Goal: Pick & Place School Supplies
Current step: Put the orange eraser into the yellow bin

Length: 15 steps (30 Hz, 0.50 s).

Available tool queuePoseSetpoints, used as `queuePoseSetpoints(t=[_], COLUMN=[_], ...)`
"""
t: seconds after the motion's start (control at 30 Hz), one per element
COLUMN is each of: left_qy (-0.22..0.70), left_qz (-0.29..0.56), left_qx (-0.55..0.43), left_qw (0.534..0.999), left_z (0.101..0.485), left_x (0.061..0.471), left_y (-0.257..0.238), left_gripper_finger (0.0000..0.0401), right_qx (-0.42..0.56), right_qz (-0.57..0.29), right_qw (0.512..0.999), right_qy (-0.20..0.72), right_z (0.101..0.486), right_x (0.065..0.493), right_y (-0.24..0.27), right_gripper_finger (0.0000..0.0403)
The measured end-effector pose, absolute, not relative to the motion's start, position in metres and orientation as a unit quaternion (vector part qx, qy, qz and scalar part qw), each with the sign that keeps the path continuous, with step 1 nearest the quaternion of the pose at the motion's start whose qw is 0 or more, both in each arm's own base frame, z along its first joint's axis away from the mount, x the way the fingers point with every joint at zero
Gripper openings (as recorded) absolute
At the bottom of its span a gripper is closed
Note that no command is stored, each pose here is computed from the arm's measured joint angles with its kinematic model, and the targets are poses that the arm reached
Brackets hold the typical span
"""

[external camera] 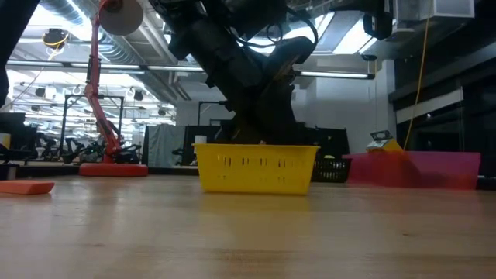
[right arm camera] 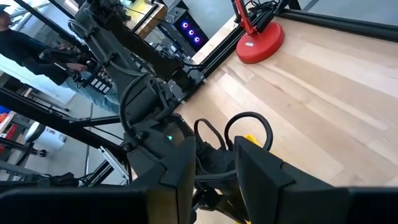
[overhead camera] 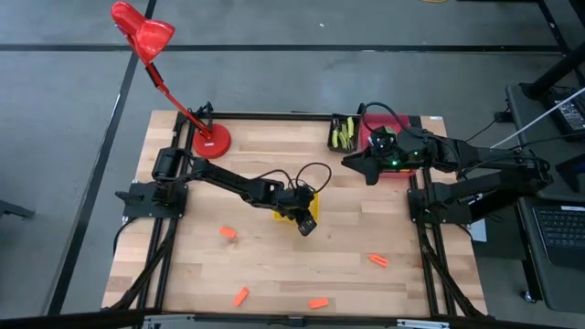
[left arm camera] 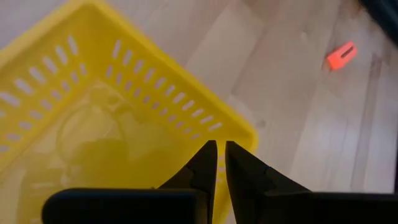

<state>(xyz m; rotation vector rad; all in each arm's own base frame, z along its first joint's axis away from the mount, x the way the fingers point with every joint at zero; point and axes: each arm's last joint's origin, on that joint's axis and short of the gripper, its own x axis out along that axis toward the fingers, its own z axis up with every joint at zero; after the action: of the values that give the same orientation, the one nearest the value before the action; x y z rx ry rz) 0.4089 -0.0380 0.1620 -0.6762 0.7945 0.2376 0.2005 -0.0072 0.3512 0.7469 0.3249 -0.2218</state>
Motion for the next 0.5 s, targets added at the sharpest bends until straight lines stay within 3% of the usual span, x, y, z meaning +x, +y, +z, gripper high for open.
queuePoseSetpoints(t=[0.5], left_qy=[0.348], left_qz=[0.127], left_qx=[-0.312], left_qw=[0.875], left_z=[0.1663], left_x=[0.412], left_y=[-0.0352], left_gripper_finger=[0.0029], right_qx=[0.361], right_qz=[-0.11], right_qw=[0.913], right_qy=[0.156], right_z=[0.3513], right_x=[0.2005], right_y=[-0.0074], right_gripper_finger=[0.0113])
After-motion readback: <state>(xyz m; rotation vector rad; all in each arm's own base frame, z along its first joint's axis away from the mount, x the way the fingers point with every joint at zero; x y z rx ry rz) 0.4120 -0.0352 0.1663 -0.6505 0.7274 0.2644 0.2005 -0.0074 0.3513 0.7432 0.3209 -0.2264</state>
